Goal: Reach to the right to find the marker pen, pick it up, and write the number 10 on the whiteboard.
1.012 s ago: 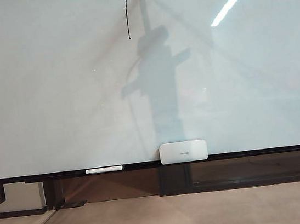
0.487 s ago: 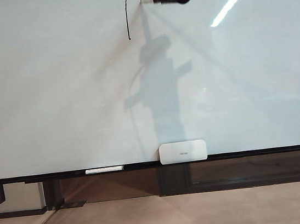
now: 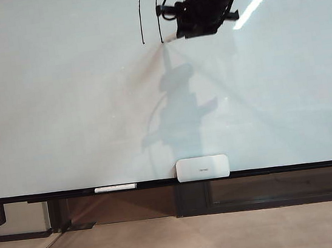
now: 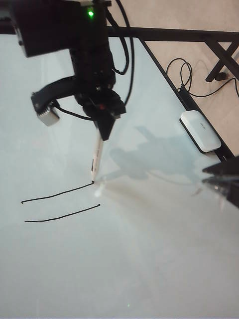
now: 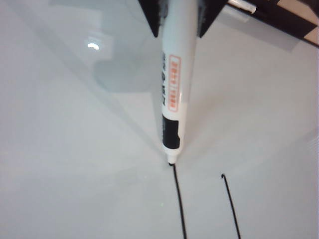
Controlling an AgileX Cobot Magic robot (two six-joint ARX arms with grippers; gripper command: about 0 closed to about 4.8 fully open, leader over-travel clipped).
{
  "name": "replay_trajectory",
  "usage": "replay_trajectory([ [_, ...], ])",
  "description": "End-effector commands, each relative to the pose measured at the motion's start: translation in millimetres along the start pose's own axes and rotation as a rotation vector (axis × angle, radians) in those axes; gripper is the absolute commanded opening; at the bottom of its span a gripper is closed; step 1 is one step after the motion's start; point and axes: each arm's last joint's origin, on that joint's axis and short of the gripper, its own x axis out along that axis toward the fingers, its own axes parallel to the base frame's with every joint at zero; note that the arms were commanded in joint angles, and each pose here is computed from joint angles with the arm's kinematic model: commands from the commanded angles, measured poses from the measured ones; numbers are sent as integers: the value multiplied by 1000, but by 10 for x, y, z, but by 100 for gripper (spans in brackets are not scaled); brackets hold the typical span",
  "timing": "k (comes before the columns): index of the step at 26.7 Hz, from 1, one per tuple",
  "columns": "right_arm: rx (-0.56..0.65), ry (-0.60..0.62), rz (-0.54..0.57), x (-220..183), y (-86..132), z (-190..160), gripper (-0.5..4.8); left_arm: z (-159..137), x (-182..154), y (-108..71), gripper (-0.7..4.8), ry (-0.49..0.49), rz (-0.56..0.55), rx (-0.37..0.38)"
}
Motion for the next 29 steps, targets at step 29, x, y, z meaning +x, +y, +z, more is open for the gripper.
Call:
replay_trajectory([
  [29,-35,-273,-1,-102,118,740,-2,46,-2,-19,-6,-55,-101,6],
])
